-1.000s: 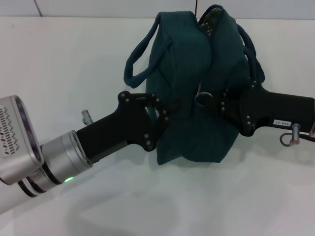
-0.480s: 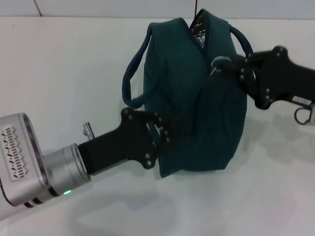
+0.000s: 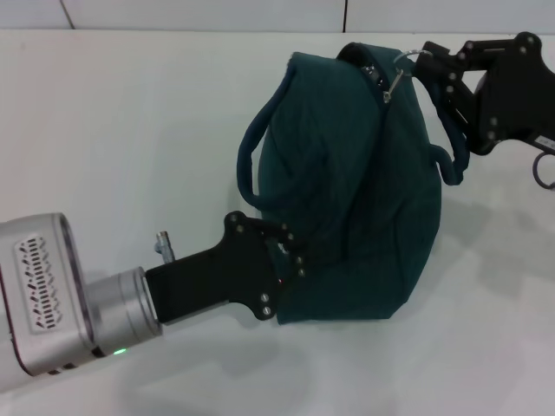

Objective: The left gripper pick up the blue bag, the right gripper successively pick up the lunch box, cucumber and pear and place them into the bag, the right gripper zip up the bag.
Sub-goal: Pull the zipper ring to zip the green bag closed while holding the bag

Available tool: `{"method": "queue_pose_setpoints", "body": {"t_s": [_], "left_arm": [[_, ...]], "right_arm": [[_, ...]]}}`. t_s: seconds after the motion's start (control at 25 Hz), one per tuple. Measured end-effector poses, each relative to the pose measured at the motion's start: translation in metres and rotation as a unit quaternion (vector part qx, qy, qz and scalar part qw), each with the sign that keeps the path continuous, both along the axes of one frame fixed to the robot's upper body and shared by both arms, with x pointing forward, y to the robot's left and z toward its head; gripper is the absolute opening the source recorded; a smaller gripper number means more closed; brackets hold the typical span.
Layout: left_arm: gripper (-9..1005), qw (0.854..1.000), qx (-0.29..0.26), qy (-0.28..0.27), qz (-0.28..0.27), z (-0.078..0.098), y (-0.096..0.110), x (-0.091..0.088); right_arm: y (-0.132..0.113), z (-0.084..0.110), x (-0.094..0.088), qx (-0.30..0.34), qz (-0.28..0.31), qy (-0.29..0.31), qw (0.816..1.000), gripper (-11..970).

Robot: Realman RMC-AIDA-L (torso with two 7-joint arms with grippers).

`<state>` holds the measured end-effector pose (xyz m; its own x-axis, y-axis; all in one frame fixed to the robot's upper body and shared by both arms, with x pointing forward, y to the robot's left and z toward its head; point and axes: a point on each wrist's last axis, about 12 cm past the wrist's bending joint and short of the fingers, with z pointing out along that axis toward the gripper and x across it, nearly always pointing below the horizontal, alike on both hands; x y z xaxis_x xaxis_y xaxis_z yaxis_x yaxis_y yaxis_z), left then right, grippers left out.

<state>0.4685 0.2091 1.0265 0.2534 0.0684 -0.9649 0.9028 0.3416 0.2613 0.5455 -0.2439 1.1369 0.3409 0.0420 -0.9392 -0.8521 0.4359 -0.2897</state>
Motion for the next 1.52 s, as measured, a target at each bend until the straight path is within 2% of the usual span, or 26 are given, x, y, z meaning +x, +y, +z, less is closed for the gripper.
{"method": "queue_pose_setpoints", "body": {"t_s": [0.24, 0.44, 0.6, 0.92, 1.28, 1.52], "left_arm": [[124, 0.996, -0.063, 0.007, 0.067, 0.004, 0.009, -0.004], [131, 0.993, -0.090, 0.012, 0.082, 0.007, 0.013, -0.006], [136, 0.989, -0.112, 0.009, 0.097, 0.009, 0.018, -0.010], [440, 0.984, -0.152, 0.031, 0.085, 0.018, 0.016, -0.004], [783, 0.983, -0.153, 0.032, 0.093, 0.021, 0.014, 0.005], [838, 0.983, -0.152, 0.031, 0.101, 0.020, 0.015, 0.005]], "right_arm": [[0.002, -0.001, -0.013, 0.013, 0.019, -0.032, 0.999, 18], [0.010, -0.009, -0.020, 0.014, 0.011, -0.060, 0.998, 18], [0.016, -0.013, -0.021, 0.011, 0.011, -0.061, 0.998, 18], [0.023, -0.018, -0.021, 0.009, 0.018, -0.048, 0.999, 15], [0.038, -0.022, -0.028, 0.016, 0.027, -0.072, 0.997, 15], [0.037, -0.024, -0.029, 0.019, 0.025, -0.068, 0.997, 15]]}}
